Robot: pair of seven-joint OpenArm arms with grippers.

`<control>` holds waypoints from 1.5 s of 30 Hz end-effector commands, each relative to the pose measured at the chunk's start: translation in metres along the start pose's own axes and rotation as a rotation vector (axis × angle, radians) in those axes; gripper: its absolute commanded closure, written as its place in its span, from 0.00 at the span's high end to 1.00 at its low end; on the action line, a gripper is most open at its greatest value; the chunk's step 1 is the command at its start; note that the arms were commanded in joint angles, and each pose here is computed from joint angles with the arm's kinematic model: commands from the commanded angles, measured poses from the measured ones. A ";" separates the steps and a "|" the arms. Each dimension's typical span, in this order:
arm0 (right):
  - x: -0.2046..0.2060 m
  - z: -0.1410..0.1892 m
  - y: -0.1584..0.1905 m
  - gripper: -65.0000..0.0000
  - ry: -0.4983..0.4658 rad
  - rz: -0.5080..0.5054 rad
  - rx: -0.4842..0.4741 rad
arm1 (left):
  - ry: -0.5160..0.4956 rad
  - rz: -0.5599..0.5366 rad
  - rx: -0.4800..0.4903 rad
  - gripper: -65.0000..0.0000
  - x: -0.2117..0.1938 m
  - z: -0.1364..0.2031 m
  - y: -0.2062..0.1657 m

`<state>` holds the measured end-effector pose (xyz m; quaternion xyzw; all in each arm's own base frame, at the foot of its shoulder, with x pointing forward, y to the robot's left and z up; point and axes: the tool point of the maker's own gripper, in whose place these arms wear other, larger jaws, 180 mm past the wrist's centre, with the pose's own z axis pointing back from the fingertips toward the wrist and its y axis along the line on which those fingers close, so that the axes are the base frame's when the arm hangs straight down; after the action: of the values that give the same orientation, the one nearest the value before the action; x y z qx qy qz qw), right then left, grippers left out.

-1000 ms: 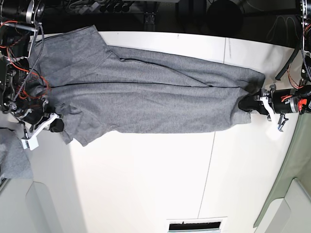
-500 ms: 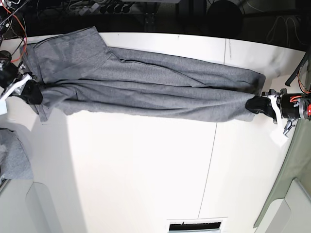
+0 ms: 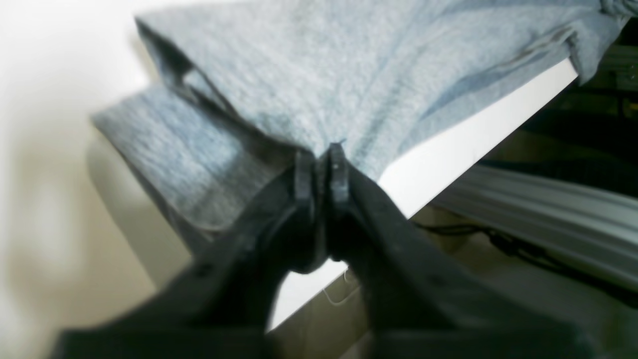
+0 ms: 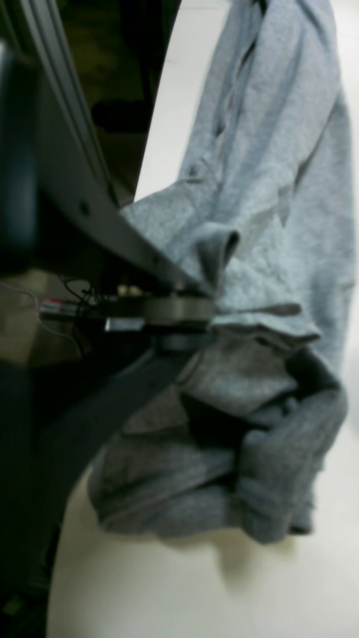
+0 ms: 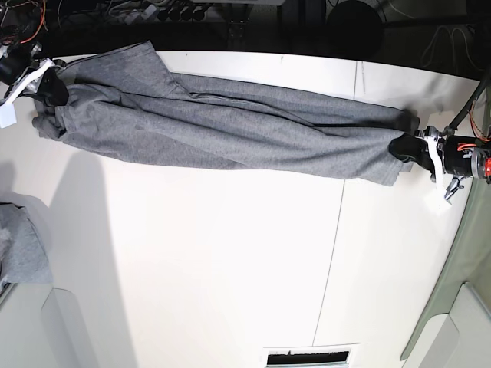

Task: Layout the t-shirt on the table in an organized manner, then fold the t-shirt properly
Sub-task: 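Fold the grasped edge over onto the shirt with both grippers, then hold both ends of the grey strip and adjust grips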

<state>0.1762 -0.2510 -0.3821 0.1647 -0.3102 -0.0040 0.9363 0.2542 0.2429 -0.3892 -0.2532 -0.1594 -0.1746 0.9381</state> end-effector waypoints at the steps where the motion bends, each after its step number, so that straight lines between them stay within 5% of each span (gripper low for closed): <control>1: 0.009 0.004 -0.003 0.19 -0.029 0.014 -0.002 | -0.031 -0.023 0.011 0.20 0.010 0.011 0.003; 4: 0.009 0.003 -0.004 0.43 -0.029 0.008 -0.005 | -0.036 -0.012 0.005 0.34 0.005 0.008 0.002; 10: 0.034 0.007 0.009 0.43 -0.142 0.028 0.012 | -0.041 -0.010 0.004 0.37 0.005 0.009 0.002; 13: 0.053 0.004 0.016 0.34 -0.218 0.041 -0.003 | -0.048 -0.011 0.013 0.37 0.007 0.013 0.005; 17: 0.074 -0.006 0.016 0.00 -0.269 0.045 -0.040 | -0.106 0.004 0.041 0.37 0.018 0.027 0.013; 25: 0.058 -0.021 -0.027 0.00 -0.229 0.007 -0.192 | -0.212 0.013 0.129 0.41 0.034 0.043 0.035; 34: 0.003 -0.058 -0.052 0.00 -0.138 -0.185 -0.162 | -0.271 0.110 0.231 0.51 0.012 0.003 0.067; 45: 0.010 -0.059 -0.047 0.00 -0.173 -0.220 -0.127 | -0.211 0.133 0.228 0.52 -0.008 -0.026 0.062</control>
<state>0.2135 -0.2720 -0.4479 0.1393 -0.3457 -0.1464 0.9163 0.2702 0.2741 -0.4484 -0.1792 -0.2461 -0.0614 0.9505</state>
